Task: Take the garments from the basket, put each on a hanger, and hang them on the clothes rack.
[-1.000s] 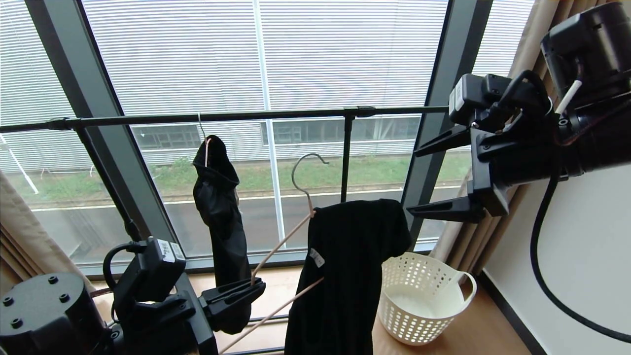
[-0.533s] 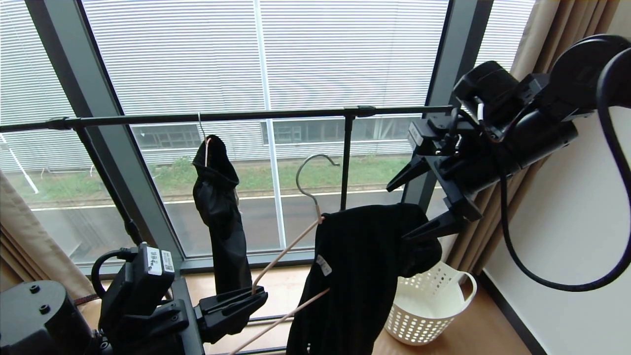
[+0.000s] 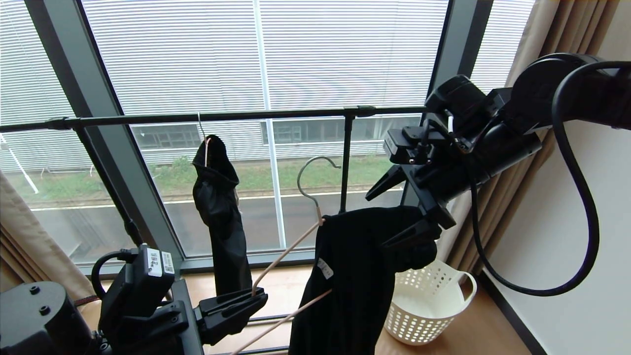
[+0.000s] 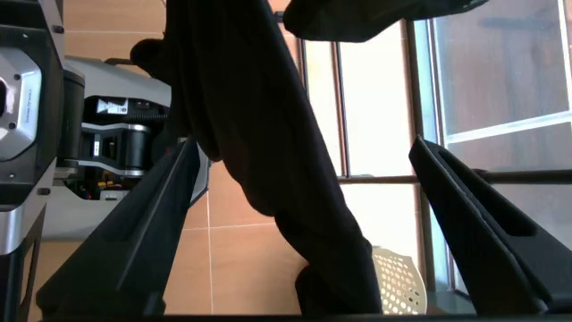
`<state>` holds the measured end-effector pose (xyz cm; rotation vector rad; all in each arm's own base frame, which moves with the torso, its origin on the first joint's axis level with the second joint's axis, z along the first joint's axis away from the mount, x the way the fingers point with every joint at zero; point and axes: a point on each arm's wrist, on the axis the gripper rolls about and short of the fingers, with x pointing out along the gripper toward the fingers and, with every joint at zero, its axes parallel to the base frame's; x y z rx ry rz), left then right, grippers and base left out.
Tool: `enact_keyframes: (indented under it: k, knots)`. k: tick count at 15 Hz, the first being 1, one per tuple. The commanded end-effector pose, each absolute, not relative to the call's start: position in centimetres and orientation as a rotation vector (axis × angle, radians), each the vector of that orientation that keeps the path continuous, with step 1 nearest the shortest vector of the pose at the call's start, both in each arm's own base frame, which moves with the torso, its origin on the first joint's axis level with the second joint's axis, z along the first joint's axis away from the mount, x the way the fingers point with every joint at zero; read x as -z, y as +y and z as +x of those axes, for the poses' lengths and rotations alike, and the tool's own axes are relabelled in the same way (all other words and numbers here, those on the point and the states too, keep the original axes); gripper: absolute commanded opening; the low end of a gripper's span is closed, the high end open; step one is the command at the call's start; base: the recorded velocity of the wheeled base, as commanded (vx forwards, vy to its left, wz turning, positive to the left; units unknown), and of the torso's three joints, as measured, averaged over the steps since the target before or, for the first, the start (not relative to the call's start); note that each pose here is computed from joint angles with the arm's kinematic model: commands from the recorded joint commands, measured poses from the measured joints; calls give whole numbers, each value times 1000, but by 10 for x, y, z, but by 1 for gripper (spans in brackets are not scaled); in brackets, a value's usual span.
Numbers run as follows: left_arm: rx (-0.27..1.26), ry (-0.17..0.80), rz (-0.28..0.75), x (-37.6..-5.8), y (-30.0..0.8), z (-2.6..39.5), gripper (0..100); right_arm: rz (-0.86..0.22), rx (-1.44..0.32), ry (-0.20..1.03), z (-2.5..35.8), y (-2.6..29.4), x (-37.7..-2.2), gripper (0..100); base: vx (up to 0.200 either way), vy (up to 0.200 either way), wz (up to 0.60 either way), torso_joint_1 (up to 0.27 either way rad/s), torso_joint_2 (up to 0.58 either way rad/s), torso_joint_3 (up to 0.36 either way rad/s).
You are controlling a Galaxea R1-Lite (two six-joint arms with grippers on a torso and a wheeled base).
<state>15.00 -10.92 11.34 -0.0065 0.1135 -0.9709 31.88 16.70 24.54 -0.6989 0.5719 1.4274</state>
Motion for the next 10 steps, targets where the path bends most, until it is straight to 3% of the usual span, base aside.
enact_keyframes:
  k: [1,10]
  knots:
    - [971,112,-7,-114,-109,150,0,-702,-1445,573,316,174,-244,100,0,0,0,0,0,0]
    - [971,109,-7,-114,-110,151,0,-710,-1487,579,312,189,-239,100,0,0,0,0,0,0]
